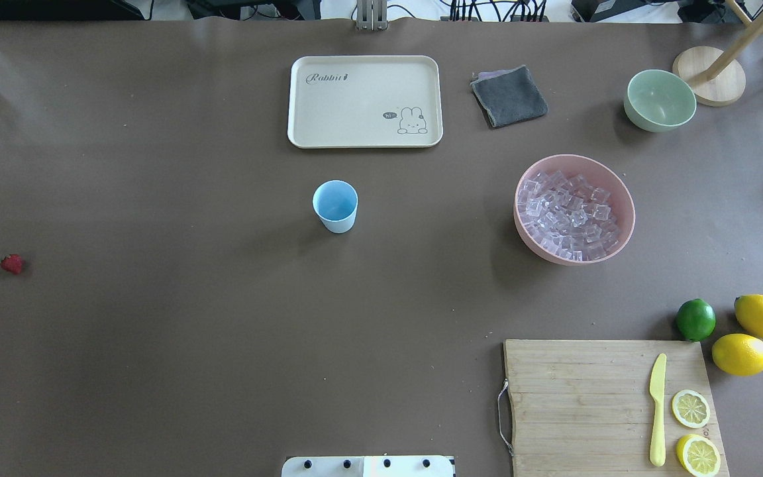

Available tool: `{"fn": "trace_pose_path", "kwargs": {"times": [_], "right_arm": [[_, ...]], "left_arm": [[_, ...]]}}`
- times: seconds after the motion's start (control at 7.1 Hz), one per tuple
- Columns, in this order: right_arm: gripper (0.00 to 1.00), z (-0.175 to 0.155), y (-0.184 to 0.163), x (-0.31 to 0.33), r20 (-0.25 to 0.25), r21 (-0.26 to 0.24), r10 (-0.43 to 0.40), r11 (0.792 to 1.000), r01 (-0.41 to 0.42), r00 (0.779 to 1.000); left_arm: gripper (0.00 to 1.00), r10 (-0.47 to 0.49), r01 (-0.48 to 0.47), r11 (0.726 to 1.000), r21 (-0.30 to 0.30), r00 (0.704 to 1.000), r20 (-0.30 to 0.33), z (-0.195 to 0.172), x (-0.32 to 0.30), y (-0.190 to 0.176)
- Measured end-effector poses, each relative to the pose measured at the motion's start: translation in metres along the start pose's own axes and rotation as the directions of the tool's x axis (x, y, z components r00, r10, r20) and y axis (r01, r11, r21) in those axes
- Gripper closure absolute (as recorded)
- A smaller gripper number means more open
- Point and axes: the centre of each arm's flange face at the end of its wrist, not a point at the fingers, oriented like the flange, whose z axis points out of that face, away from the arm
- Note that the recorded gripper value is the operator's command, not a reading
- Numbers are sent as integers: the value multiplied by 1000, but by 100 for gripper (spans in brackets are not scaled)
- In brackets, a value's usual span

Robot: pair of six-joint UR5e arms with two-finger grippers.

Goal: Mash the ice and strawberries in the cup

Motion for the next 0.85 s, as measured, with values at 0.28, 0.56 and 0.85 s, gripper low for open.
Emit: {"fn": "trace_pose_path", "kwargs": {"times": [0.28, 0.56, 0.85], "right_arm": [[0, -1, 0, 0, -1, 1, 0, 1000, 0, 1000], [0, -2, -2, -1, -4, 3, -2, 1000, 2, 1000], [0, -4, -8, -7, -2, 9, -14, 1000, 14, 1000]], "left_arm": [[1, 14, -14, 1000, 14, 1000, 2, -1, 1, -1], [1, 32, -32, 999, 10, 999, 4, 5, 6, -2], [1, 54, -54, 998, 18, 999, 1, 7, 12, 2]]}}
